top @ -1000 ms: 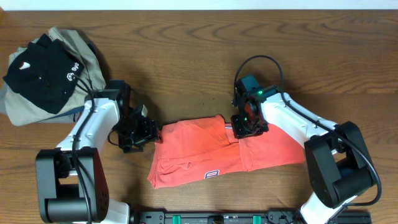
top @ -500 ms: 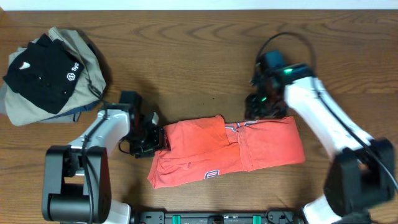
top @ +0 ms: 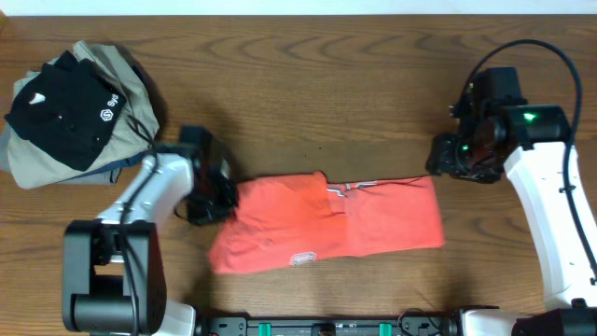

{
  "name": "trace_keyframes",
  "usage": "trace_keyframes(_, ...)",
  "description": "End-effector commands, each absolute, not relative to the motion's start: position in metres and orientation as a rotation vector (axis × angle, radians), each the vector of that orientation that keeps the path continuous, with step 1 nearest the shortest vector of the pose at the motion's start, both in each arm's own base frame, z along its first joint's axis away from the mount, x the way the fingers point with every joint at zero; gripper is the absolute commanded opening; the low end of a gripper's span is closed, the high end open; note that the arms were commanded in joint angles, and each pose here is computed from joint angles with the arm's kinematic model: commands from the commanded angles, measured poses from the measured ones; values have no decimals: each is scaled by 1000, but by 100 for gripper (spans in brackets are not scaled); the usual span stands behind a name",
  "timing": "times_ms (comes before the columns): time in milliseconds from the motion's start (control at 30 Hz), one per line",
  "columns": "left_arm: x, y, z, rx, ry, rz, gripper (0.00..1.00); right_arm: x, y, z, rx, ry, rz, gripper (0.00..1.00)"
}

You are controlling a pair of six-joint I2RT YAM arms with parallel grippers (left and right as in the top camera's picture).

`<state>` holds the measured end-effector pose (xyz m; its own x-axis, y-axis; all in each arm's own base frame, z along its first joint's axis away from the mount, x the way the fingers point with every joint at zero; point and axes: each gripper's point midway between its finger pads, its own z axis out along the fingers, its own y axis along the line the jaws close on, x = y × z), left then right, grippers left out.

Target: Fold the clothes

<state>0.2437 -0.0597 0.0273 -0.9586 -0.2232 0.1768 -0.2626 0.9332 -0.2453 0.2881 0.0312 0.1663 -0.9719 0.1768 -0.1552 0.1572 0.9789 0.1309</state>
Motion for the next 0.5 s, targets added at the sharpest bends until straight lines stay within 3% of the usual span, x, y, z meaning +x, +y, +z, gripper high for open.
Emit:
trace_keyframes(0, 288, -9, 62, 570, -3081, 135, 6, 289, 12, 171, 274, 2937, 112, 60)
trace_keyframes(200, 313, 10, 130, 686, -3131, 73, 6, 289, 1, 172, 291, 2931, 103, 59)
trace_keyframes(467, 302, -97, 153, 385, -3099, 386, 6, 290, 0, 171, 277, 2931, 101, 60)
